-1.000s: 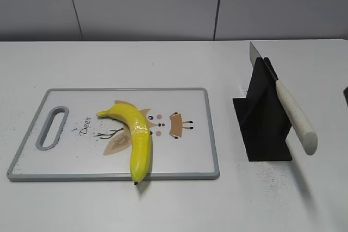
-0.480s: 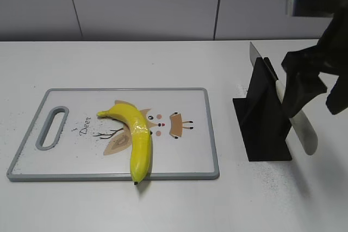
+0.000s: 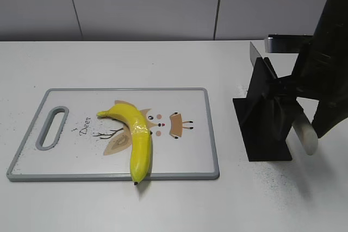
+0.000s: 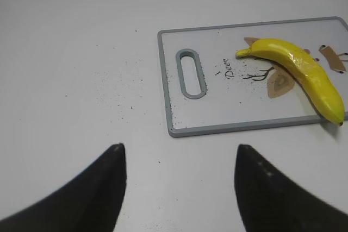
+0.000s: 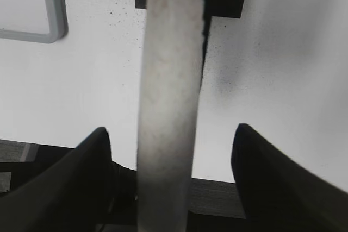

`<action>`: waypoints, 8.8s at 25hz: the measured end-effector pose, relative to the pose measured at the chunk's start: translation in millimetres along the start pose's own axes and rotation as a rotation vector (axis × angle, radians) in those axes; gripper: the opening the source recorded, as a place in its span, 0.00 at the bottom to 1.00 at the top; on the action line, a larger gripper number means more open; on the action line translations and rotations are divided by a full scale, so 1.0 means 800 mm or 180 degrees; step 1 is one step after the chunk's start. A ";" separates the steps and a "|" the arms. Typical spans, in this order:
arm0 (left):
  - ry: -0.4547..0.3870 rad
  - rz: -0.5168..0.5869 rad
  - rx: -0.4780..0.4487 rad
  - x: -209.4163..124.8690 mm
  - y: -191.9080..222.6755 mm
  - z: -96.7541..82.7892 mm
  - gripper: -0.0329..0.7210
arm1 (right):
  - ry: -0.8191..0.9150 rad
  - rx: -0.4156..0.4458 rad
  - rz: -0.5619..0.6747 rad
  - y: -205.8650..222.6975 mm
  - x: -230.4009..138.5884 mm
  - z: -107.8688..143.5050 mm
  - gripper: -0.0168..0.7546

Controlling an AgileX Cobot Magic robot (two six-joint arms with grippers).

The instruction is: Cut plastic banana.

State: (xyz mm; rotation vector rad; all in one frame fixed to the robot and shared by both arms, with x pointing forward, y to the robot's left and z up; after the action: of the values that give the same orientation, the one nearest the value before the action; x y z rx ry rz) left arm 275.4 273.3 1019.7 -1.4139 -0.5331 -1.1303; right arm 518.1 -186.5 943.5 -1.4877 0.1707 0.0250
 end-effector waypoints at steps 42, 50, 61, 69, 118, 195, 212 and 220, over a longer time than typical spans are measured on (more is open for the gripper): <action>0.0001 0.0000 0.0001 0.000 0.000 0.000 0.83 | 0.0055 0.0268 -0.1062 -0.120 -0.012 -0.001 0.24; 0.0001 0.0000 0.0001 0.000 0.000 0.000 0.83 | 0.0025 0.0311 -0.1313 -0.150 -0.003 0.003 0.24; 0.0160 -0.0251 0.0075 0.024 -0.009 0.005 0.83 | -0.0872 0.0528 -0.1624 -0.195 -0.002 0.027 0.24; 0.0299 -0.0110 -0.0479 0.076 0.033 0.002 0.83 | -0.2607 0.0755 -0.1657 -0.189 -0.008 0.062 0.24; 0.2536 0.0574 -0.2634 0.147 0.302 -0.015 0.07 | -0.4748 0.1109 -0.1592 -0.098 0.027 0.142 0.24; 0.2264 0.0526 -0.2241 0.158 0.341 -0.038 0.86 | -0.4841 0.0223 -0.1063 -0.021 0.085 0.116 0.23; 0.0772 0.1721 -0.1024 0.161 0.241 0.023 0.83 | -0.3262 0.0453 -0.1334 -0.144 0.013 0.093 0.23; 0.0358 0.2418 -0.1015 0.128 0.196 0.021 0.82 | -0.2068 0.0662 -0.1560 -0.157 -0.041 0.059 0.23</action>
State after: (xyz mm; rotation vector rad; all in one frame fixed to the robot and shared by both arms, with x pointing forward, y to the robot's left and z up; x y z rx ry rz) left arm 457.2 226.8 1033.5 -1.6087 0.2785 -0.6760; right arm 505.5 -147.3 1075.1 -1.2139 -0.6953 0.0905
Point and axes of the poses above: a point on each arm's last joint axis where the gripper is mounted, y pointing out along that axis toward the gripper, z along the wrist's bending axis when the last joint is at zero, x = y × z, the point moved 5 cm from there along y, pointing out along that axis toward the gripper, and after that the axes turned 9 degrees about y, right-handed, at the moved point
